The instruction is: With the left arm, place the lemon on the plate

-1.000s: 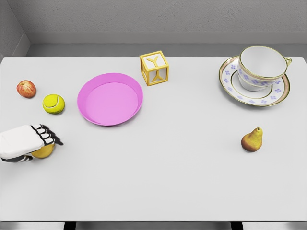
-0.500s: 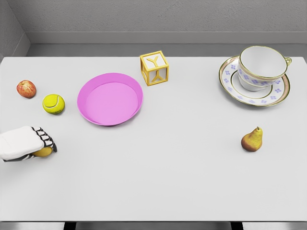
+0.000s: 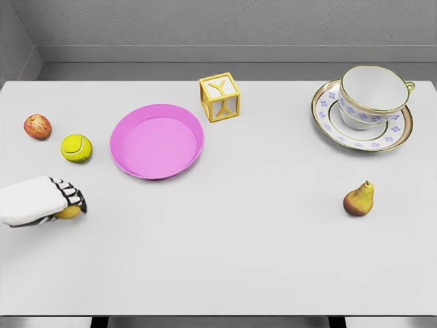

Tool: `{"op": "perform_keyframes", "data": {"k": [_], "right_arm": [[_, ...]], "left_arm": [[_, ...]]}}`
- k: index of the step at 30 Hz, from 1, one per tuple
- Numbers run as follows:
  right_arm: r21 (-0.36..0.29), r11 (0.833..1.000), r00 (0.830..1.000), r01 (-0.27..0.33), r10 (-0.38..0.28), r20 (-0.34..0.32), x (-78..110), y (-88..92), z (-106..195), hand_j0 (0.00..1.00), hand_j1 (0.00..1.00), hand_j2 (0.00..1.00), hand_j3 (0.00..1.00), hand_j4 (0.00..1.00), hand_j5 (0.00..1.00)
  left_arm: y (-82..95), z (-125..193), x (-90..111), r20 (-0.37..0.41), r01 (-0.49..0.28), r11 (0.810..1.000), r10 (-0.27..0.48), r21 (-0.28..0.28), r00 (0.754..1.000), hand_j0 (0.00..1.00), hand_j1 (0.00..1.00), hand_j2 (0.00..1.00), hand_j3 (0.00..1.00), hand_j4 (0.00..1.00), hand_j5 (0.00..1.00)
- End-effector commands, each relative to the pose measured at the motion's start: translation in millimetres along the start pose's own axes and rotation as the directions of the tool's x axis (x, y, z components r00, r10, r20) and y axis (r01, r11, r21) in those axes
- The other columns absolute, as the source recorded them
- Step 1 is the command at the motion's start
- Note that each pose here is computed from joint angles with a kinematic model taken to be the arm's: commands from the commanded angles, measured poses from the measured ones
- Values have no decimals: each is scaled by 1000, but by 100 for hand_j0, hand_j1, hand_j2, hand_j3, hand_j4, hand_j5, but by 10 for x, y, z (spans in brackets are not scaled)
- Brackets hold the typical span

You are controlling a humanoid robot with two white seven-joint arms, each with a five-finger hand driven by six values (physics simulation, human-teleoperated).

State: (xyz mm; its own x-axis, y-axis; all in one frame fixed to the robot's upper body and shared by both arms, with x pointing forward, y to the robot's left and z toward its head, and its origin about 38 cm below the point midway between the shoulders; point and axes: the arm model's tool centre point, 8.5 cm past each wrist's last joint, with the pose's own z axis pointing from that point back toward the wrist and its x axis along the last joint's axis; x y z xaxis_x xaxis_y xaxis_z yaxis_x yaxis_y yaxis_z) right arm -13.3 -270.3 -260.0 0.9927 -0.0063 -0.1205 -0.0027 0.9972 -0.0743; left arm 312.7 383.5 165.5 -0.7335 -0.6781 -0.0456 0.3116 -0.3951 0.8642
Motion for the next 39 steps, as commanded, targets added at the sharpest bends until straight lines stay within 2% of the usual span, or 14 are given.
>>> {"op": "perform_keyframes", "data": {"k": [1,8,13,29,39], "right_arm": [[1,1000,1000,0,0,0,-1,1,0,100,100,100,100,100,100],[0,1000,1000,1,-1,0,-1,0,0,100,100,100,100,100,100],[0,1000,1000,0,0,0,-1,-1,0,100,100,100,100,100,100],[0,1000,1000,0,0,0,-1,-1,0,100,100,100,100,100,100],[0,1000,1000,0,0,0,-1,-1,0,100,100,100,100,100,100]], "left_arm": [[30,0,10,5,-5,1000,5,12,1000,43,43,43,43,43,43],[114,10,-1,9,-15,999,15,45,1000,43,43,43,43,43,43],[276,15,-62,2,1,997,-2,83,1000,43,43,43,43,43,43],[491,-28,-75,3,31,989,-31,142,1000,43,43,43,43,43,43],[551,-102,-52,10,24,983,-26,183,1000,42,42,42,42,42,42]]}}
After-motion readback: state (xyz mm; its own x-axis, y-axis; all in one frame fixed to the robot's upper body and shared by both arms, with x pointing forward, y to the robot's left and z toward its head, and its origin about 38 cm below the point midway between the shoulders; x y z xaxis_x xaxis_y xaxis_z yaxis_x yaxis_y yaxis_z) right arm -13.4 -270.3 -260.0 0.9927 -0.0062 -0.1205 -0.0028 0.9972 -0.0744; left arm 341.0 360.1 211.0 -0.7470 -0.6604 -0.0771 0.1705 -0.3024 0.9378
